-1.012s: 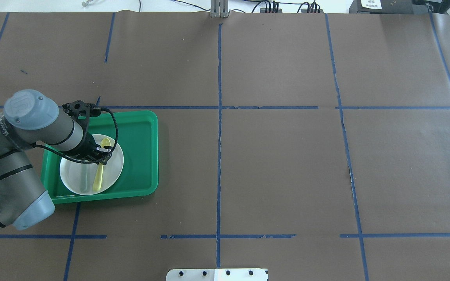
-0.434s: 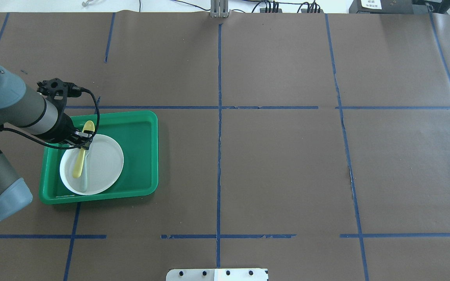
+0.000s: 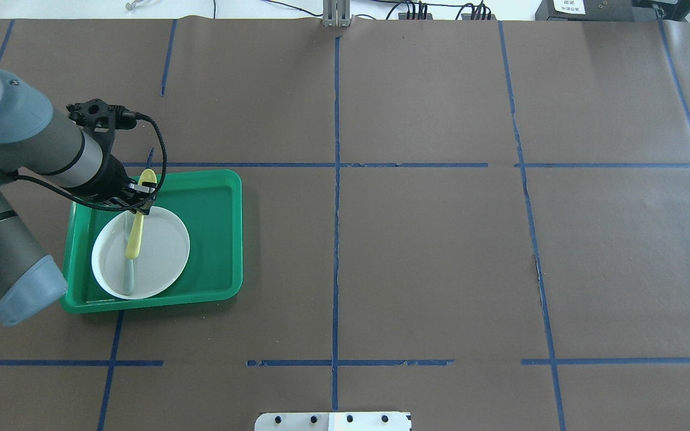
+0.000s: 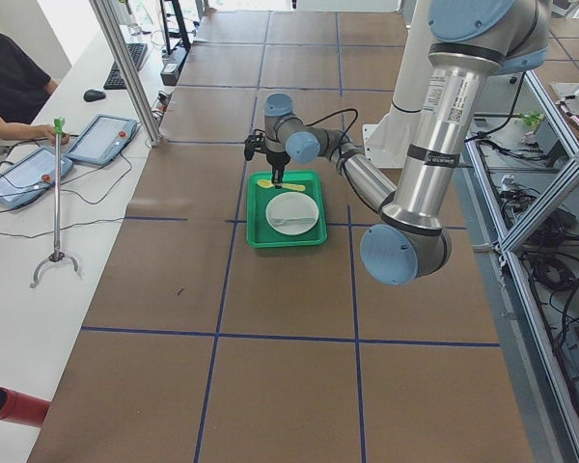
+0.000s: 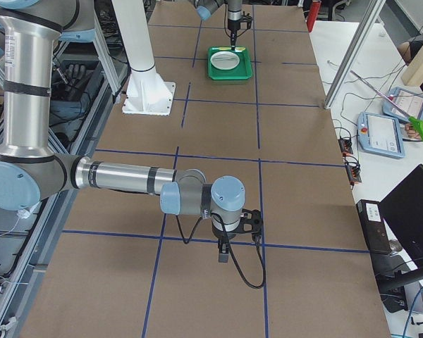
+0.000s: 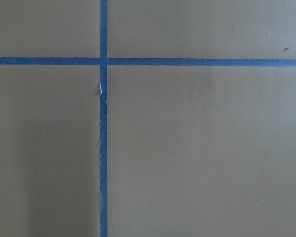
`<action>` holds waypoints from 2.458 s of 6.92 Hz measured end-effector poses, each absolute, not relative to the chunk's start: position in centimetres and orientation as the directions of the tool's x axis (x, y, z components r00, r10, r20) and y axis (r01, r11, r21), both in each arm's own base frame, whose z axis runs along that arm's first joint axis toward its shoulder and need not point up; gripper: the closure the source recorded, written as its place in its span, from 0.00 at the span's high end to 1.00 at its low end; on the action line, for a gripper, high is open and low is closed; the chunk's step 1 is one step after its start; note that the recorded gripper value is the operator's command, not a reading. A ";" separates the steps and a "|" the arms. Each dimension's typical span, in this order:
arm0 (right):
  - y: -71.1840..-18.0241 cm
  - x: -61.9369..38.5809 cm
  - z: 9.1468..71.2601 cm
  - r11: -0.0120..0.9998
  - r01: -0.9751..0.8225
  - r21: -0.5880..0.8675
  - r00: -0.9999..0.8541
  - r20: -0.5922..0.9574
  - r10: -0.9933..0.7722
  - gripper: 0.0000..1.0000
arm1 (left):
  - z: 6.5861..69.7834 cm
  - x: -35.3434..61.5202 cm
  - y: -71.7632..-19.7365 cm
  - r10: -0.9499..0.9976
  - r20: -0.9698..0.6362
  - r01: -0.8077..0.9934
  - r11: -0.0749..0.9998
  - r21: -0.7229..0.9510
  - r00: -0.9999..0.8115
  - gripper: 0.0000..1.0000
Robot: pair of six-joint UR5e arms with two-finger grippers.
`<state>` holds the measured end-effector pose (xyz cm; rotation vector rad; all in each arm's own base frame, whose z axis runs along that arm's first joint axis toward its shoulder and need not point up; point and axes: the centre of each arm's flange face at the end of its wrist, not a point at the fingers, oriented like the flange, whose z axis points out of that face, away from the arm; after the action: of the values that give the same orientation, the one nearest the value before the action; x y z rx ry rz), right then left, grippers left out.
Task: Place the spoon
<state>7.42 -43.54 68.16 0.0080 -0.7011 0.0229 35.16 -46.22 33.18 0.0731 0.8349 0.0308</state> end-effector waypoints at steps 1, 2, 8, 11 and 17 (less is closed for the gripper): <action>-43.5 7.4 68.2 1.000 -0.024 0.000 0.764 0.645 0.018 1.00 | 31.9 36.8 -47.0 0.018 -0.751 0.020 0.999 0.042 0.660 0.00; -43.5 7.4 68.2 1.000 -0.024 0.000 0.764 0.645 0.018 1.00 | 31.1 38.4 -47.3 -0.007 -0.760 0.022 1.000 0.009 0.650 0.00; -43.5 7.4 68.2 1.000 -0.024 0.000 0.764 0.645 0.018 1.00 | 34.2 46.3 -46.5 -0.022 -0.768 -0.016 0.999 -0.042 0.640 0.00; -43.5 7.4 68.2 1.000 -0.024 0.000 0.764 0.645 0.018 1.00 | 34.9 47.2 -46.1 -0.021 -0.762 -0.027 0.998 -0.050 0.647 0.08; -43.5 7.4 68.2 1.000 -0.024 0.000 0.764 0.645 0.018 1.00 | 33.7 45.9 -46.4 -0.006 -0.775 -0.019 1.000 -0.023 0.631 0.79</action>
<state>7.42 -43.54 68.16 0.0081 -0.7010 0.0228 45.88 -46.43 33.67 -0.0301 0.8875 0.0070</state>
